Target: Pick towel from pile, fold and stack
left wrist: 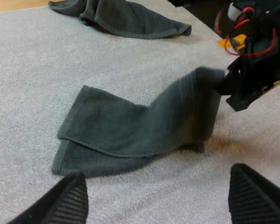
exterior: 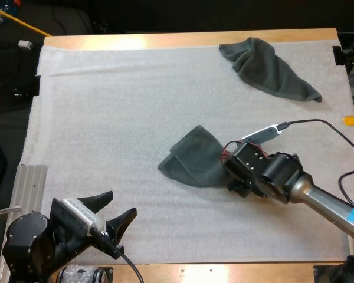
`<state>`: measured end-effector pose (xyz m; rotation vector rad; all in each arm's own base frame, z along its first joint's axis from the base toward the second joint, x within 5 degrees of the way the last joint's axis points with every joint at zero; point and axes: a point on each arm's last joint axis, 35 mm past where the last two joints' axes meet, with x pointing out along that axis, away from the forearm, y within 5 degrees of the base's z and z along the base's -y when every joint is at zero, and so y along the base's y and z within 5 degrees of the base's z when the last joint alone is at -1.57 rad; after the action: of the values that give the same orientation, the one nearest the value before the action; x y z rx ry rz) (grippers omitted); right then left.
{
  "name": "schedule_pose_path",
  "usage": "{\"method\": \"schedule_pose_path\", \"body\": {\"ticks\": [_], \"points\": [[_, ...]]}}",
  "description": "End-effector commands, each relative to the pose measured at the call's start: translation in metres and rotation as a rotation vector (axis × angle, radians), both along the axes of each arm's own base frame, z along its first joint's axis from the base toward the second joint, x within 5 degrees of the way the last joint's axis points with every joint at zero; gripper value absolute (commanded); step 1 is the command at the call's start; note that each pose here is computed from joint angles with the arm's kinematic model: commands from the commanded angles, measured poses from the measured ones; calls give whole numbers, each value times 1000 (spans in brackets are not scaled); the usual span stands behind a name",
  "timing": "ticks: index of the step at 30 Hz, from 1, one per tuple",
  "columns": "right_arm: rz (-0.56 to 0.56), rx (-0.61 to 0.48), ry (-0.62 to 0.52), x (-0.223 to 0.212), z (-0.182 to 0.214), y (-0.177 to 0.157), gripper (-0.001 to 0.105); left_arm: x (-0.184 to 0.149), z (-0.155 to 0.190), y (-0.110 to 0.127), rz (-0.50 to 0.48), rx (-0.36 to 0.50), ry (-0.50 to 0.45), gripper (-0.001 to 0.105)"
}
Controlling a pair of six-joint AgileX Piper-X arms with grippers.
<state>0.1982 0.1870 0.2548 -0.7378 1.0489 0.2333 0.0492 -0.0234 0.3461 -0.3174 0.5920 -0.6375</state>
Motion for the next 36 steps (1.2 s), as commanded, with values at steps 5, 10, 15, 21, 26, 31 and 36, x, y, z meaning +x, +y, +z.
{"method": "schedule_pose_path", "body": {"ticks": [5, 10, 15, 21, 26, 31, 36], "points": [[1, 40, -61, -12, 28, -13, 68, -1, 1, 0, -8, -7, 2, 62], [52, 184, -55, -28, 53, -25, 59, -1, 1, 0, -8, -7, 2, 62], [31, 274, -64, -39, 63, -34, 59, -1, 1, 0, -8, -7, 5, 62], [-34, 368, 15, -44, 44, -37, 59, -1, 1, 0, -8, -7, 5, 62], [-59, 451, 18, -43, 17, -33, 59, -2, -1, 0, -8, -6, 29, 62], [-160, 526, 14, -36, -10, -41, 59, -4, -4, 0, -8, -5, 66, 62], [-182, 725, 74, -23, -23, -49, 59, -5, -5, 0, -8, -5, 72, 62]]}}
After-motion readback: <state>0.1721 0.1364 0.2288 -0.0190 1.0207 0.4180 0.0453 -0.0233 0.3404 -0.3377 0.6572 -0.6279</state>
